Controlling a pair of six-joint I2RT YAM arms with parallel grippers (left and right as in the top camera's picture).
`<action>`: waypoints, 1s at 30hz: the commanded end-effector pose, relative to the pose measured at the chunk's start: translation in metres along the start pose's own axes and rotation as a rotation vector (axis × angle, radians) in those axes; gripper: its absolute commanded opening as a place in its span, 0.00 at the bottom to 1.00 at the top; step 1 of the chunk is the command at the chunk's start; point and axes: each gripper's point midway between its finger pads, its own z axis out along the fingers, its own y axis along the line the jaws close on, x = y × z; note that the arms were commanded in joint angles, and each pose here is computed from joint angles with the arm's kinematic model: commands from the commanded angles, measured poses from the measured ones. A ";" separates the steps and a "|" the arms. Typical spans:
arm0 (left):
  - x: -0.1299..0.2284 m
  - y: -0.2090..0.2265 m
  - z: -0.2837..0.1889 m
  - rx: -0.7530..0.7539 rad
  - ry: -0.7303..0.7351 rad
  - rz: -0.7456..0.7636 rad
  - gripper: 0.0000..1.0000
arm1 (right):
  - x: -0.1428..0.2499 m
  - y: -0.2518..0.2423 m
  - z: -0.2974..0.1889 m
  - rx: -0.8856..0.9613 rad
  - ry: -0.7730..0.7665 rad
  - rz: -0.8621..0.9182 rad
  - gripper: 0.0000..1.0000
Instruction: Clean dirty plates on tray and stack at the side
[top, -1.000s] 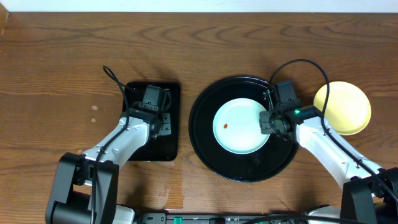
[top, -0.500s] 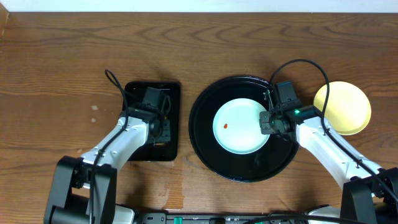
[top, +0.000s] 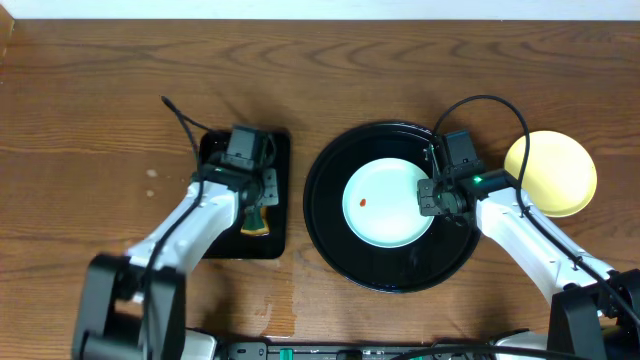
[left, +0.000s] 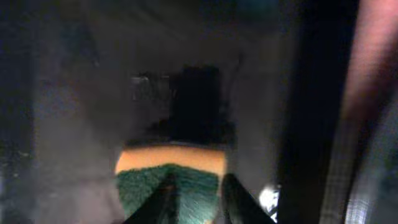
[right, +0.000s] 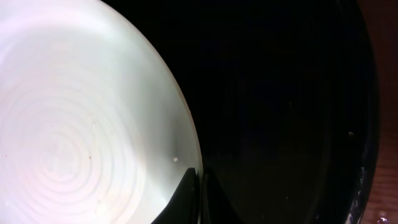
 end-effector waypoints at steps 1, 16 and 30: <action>0.028 0.013 0.026 -0.056 0.106 0.002 0.09 | -0.007 -0.003 -0.003 0.015 -0.018 -0.008 0.01; -0.017 -0.005 -0.049 0.030 -0.045 -0.005 0.25 | -0.007 -0.003 -0.003 0.015 -0.017 -0.008 0.01; 0.041 0.031 0.018 -0.139 0.125 0.006 0.08 | -0.007 -0.003 -0.003 0.015 -0.018 -0.008 0.01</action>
